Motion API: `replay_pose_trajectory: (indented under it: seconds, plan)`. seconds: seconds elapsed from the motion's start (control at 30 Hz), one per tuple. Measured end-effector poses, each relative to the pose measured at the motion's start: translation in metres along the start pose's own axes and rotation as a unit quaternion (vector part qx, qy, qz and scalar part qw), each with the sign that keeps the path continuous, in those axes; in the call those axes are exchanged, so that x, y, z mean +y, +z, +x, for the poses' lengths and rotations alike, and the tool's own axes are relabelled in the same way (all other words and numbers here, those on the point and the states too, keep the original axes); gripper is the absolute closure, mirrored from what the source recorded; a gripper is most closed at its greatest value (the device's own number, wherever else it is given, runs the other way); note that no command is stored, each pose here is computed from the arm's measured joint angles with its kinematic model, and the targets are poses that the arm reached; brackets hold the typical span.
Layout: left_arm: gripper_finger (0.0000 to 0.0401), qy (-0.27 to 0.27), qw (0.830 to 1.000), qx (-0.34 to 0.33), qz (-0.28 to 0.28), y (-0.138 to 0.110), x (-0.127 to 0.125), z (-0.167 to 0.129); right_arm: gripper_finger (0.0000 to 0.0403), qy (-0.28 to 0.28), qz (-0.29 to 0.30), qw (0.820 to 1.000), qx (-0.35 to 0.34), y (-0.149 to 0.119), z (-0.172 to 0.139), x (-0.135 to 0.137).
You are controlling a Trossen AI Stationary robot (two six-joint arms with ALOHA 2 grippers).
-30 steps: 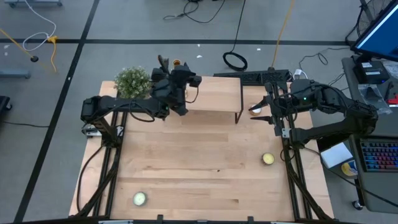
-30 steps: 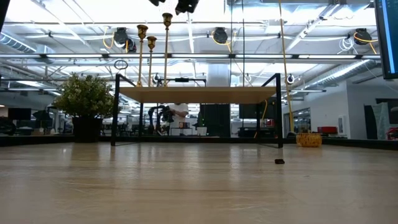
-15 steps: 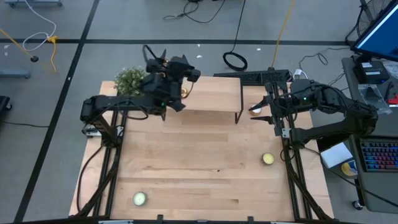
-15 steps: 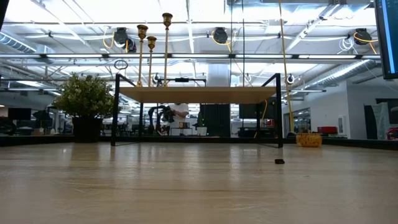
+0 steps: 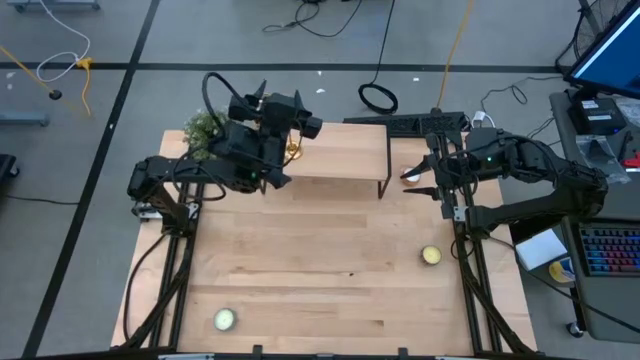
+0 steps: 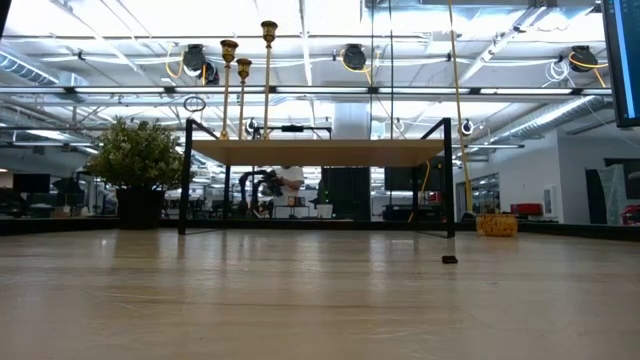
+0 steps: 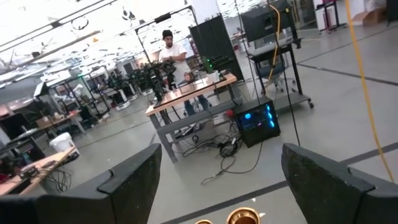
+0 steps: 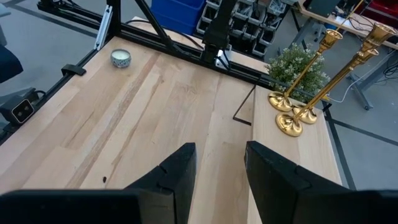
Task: Pick & Place candle stick holders
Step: Put the orange scented candle on the shelf
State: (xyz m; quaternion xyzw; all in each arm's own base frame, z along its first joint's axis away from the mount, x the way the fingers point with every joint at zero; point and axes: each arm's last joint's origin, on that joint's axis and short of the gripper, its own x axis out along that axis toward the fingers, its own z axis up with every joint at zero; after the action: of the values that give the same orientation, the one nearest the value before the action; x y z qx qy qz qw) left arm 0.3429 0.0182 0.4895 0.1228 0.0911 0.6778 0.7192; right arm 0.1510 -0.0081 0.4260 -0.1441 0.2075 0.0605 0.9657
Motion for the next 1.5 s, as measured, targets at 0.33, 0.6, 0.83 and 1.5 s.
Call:
replay_pose_trajectory:
  seconds: [0.33, 0.6, 0.83, 1.5]
  plan:
    - [0.0075, -0.007, 1.0, -0.002, -0.004, 0.0, 0.0, -0.005, 0.0273, 0.001, 0.031, 1.0, 0.0, 0.0, 0.0, 0.0]
    - [0.0075, -0.003, 0.994, 0.009, -0.112, -0.001, -0.002, -0.007, 0.0273, 0.001, 0.047, 0.999, 0.0, 0.0, 0.0, 0.0]
    - [0.0075, -0.015, 0.985, 0.016, -0.172, -0.002, -0.005, -0.02, 0.0273, 0.001, 0.047, 0.999, 0.0, 0.0, 0.0, 0.0]
    - [0.0075, -0.165, 0.98, -0.016, -0.106, -0.003, 0.003, -0.126, 0.0273, 0.025, 0.087, 0.992, 0.093, -0.017, -0.002, 0.006]
